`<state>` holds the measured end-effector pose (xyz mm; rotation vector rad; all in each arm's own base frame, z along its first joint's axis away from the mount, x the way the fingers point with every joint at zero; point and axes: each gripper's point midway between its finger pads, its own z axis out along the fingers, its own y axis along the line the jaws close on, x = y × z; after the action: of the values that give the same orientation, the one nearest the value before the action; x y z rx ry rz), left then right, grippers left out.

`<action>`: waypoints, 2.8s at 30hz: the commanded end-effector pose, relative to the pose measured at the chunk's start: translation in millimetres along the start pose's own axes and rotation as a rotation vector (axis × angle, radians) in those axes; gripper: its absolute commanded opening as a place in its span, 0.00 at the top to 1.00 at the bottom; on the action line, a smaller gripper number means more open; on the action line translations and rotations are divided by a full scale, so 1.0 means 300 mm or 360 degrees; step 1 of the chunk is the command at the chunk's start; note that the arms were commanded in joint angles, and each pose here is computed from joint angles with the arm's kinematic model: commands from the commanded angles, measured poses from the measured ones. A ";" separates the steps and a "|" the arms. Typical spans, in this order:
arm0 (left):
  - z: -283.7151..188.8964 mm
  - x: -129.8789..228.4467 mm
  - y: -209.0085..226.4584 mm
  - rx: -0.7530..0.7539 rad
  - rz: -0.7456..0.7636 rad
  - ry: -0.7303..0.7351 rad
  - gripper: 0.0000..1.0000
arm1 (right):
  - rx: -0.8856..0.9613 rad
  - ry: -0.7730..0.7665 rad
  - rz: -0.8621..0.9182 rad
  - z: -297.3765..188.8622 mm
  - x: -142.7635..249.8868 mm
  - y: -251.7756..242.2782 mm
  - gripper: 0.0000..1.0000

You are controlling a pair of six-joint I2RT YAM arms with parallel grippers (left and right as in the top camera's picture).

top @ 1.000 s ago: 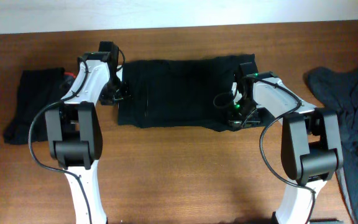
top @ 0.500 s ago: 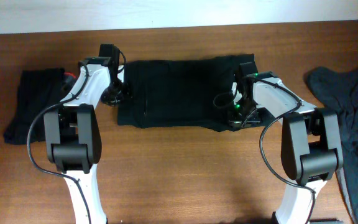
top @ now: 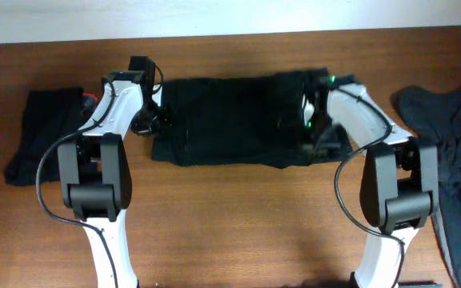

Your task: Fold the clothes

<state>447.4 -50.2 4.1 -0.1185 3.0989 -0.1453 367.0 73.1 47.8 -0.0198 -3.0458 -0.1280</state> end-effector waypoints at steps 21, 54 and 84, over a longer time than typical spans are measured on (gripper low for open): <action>-0.460 -0.127 -0.078 -0.0072 0.0132 -0.0205 1.00 | -0.0689 -0.0292 -0.0187 -0.242 -0.124 0.440 0.96; -0.577 -0.121 -0.153 0.0038 0.0174 -0.0291 0.96 | -0.0387 -0.0198 -0.0334 0.205 -0.070 0.728 0.96; -0.624 -0.115 -0.202 0.0075 0.0171 -0.0340 0.95 | -0.0517 -0.0370 -0.0210 0.062 -0.239 0.705 0.96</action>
<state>476.4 -86.4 190.4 0.0431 2.9024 -0.1648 450.9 272.5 56.9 0.1618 -3.2559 -0.6678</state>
